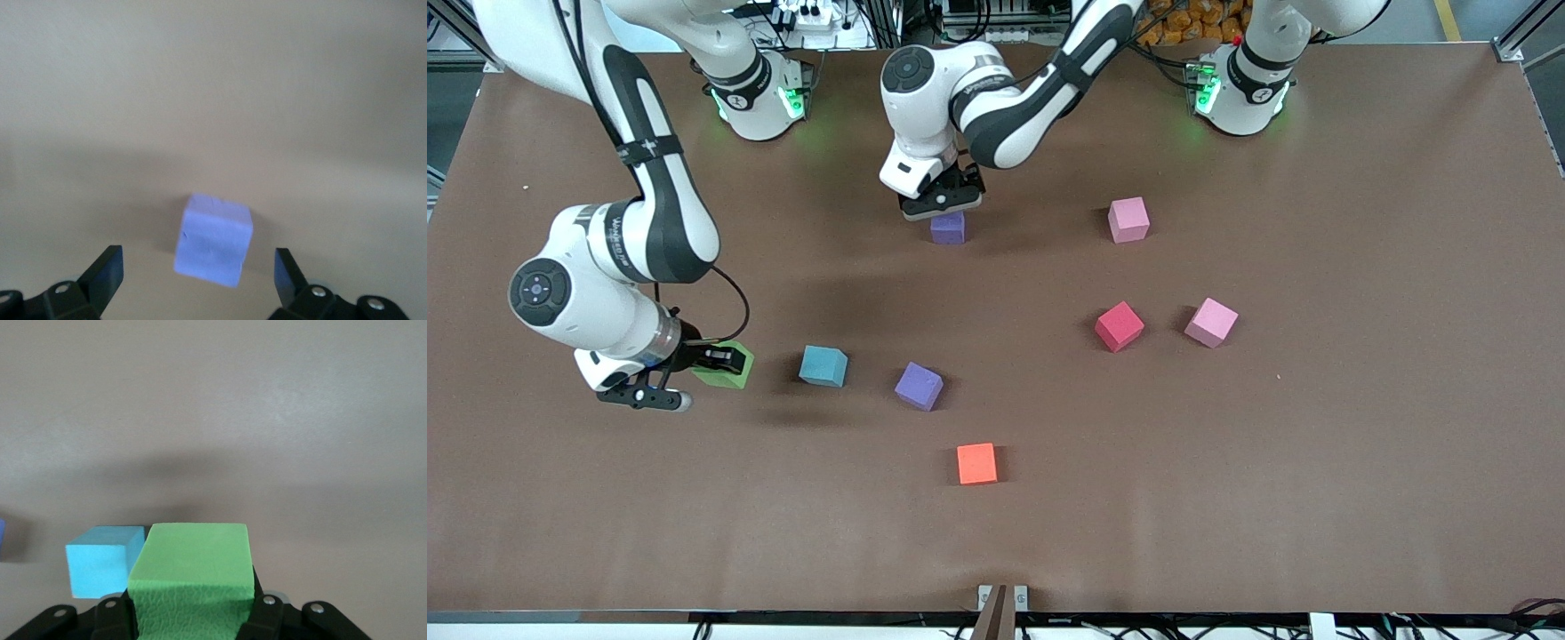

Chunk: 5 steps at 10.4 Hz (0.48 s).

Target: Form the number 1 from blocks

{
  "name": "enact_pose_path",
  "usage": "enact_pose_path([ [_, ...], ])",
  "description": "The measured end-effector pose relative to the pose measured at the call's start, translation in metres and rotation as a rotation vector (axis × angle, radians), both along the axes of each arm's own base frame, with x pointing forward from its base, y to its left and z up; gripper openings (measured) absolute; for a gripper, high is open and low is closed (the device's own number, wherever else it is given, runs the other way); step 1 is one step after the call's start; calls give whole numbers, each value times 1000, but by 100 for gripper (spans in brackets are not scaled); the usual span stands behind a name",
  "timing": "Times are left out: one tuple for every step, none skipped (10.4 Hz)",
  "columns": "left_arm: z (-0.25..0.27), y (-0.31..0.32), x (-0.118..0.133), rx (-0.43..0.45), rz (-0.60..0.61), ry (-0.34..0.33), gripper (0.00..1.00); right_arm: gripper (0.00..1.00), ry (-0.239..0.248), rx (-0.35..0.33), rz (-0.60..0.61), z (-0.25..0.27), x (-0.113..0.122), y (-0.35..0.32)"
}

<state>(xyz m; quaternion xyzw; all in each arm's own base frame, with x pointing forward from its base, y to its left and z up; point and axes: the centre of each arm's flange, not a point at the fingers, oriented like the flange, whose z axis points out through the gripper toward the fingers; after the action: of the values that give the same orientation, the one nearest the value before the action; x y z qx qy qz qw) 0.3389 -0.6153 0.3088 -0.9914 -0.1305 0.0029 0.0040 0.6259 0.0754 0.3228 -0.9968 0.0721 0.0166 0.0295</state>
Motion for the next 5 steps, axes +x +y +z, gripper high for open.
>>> enact_pose_path([
  [13,22,36,-9,61,-11,100,58,2,-1,-4,0,-2,12],
  [22,50,78,-17,133,-20,100,58,5,-1,-1,-1,-4,25],
  [29,84,120,-24,208,-28,100,58,9,-2,6,-2,-7,39],
  [32,117,156,-25,272,-31,100,58,14,-4,12,-4,-11,56],
  [32,148,184,-22,320,-33,100,58,21,-6,12,-6,-17,74],
])
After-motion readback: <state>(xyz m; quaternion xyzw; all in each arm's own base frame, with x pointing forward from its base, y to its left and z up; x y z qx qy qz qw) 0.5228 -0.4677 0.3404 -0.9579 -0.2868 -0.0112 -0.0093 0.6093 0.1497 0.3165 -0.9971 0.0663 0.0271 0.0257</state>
